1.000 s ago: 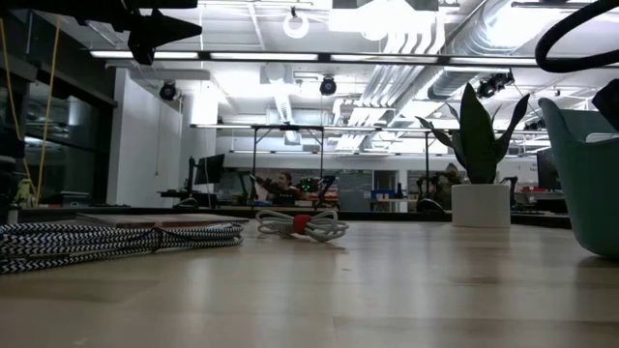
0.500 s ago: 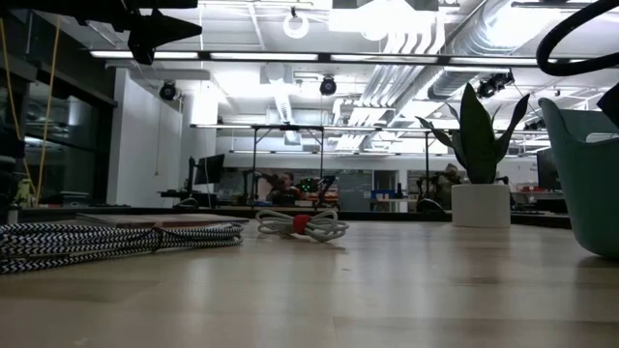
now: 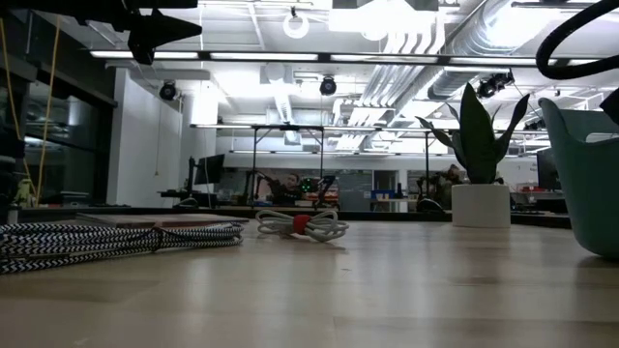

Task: Pick and place USB-C Cables
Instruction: Put the black white USB cable into the bin

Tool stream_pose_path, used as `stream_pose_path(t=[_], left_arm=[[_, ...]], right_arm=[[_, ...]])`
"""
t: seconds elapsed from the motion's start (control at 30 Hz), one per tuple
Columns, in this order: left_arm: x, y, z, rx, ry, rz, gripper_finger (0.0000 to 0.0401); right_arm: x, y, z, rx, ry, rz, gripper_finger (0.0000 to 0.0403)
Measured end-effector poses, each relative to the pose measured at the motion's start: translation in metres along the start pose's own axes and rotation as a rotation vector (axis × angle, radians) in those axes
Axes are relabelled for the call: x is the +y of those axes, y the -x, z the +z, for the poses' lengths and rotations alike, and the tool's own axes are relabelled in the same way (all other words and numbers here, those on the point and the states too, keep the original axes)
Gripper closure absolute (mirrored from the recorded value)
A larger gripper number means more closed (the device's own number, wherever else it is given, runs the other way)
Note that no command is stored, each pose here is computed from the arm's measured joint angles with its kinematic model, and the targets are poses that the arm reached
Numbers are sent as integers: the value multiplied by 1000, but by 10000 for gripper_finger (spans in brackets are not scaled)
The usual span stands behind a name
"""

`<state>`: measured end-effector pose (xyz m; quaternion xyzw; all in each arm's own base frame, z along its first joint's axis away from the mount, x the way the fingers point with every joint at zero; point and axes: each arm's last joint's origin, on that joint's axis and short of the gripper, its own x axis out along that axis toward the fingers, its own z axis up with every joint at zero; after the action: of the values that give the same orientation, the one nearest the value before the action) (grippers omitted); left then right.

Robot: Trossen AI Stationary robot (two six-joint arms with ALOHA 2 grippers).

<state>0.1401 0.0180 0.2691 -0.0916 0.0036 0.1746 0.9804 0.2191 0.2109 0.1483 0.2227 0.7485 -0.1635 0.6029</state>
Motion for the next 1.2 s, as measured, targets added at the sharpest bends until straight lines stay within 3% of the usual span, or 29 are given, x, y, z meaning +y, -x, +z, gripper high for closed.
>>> stream_pose_path(t=[0.27,0.43,0.57,0.73,0.87,1.03,1.2], left_arm=[[0,0,0,0,0,0,190],[0,0,0,0,-1,0,190],[0,0,0,0,-1,0,190],[0,0,0,0,-2,-1,190],[0,0,0,-1,-1,0,190],[0,0,0,-2,-1,-1,190],[0,0,0,2,-2,0,190]], right_arm=[[-2,5,-4,81,72,21,144],[-15,31,-14,1,60,18,144],[-23,56,-22,-161,52,69,144],[-26,89,-28,-433,81,248,144],[-21,116,-25,-705,203,385,144],[-23,139,-7,-1059,382,267,144],[-39,158,21,-1225,478,49,144]])
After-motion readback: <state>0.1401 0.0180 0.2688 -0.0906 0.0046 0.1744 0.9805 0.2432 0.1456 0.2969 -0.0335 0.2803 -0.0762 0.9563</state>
